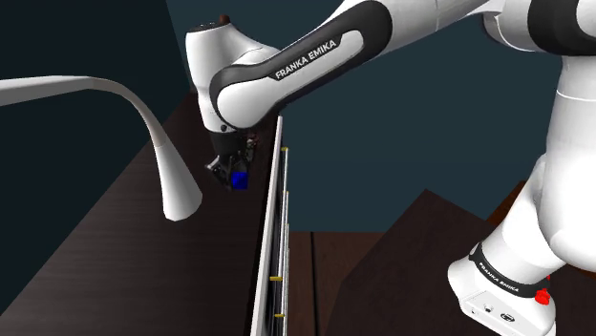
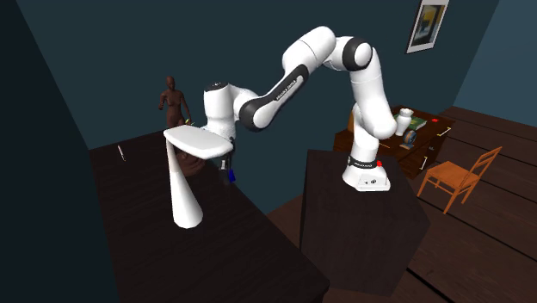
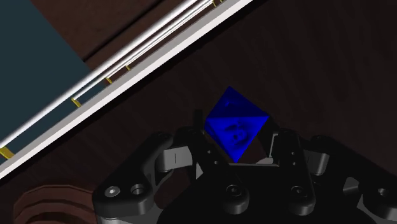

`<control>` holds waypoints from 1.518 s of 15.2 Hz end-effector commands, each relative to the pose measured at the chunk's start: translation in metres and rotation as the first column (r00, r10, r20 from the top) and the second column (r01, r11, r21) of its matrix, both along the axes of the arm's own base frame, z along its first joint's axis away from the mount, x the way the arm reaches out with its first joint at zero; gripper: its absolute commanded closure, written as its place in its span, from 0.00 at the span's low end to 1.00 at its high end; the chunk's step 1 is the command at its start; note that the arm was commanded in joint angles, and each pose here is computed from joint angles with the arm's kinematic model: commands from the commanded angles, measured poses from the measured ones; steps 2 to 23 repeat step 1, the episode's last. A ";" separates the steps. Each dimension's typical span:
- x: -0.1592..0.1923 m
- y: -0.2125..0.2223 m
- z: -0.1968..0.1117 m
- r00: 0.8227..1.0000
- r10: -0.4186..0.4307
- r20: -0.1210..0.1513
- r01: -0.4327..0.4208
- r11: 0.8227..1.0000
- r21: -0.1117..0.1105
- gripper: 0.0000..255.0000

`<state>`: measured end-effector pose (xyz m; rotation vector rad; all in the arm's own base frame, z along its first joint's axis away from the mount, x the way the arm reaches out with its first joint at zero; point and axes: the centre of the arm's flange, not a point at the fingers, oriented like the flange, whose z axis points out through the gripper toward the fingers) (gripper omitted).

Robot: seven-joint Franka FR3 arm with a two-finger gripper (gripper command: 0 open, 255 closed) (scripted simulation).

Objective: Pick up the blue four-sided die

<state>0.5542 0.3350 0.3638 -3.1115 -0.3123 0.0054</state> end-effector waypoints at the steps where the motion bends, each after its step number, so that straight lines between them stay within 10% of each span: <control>1: 0.000 0.000 0.003 1.000 0.000 -0.001 0.000 1.000 0.000 1.00; 23: 0.000 0.000 0.003 1.000 0.000 -0.001 0.000 1.000 0.000 1.00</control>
